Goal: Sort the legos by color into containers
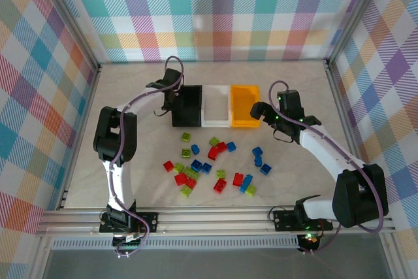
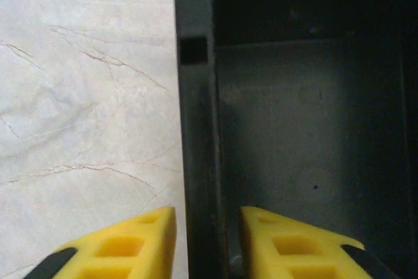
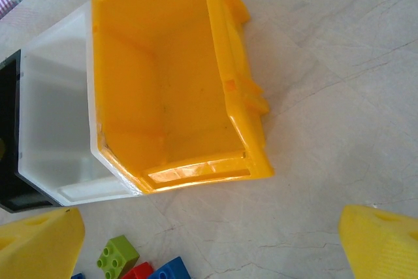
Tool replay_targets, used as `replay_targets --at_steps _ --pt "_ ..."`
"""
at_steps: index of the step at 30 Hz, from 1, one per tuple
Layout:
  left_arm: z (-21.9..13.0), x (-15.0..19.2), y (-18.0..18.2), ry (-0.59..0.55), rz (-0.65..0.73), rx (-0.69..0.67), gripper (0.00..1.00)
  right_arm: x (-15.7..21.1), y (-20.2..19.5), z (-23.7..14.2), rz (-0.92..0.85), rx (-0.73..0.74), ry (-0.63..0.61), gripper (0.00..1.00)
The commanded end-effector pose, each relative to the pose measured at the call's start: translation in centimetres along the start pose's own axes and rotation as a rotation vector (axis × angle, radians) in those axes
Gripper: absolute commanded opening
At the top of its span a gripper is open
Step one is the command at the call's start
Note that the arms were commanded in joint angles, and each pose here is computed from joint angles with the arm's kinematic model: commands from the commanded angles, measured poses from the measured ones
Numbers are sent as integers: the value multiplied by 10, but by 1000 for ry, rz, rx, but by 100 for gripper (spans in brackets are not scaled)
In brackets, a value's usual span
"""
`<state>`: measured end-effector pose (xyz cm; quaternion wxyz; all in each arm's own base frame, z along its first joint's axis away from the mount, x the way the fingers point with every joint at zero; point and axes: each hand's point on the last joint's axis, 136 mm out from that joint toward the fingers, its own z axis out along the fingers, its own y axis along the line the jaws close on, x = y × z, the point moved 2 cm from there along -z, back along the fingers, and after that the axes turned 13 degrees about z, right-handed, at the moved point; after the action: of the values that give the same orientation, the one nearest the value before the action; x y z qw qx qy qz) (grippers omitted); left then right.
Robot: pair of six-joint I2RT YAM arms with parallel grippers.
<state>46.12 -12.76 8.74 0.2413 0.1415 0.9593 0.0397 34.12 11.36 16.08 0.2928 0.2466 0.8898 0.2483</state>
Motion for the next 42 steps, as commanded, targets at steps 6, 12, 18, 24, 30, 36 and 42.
replay_targets --at_steps 6,12,18,24,30,36,42 --pt "-60 -36 12 -168 -111 32 65 -9 15 -13 -19 -26 5 100" --pt "-136 -58 1 -360 -273 209 100 21 -5 -11 -57 59 142 99" --pt "-166 -27 -17 -453 -433 402 100 69 -39 1 -139 221 288 96" --pt "-159 22 -18 -446 -547 433 100 101 -58 17 -274 395 386 90" --pt "-151 48 -12 -407 -617 432 100 118 -74 30 -328 495 450 85" --pt "-140 58 -5 -388 -675 443 100 117 -73 43 -348 522 444 78" --pt "-123 67 0 -317 -764 485 100 113 -71 51 -367 526 430 64"
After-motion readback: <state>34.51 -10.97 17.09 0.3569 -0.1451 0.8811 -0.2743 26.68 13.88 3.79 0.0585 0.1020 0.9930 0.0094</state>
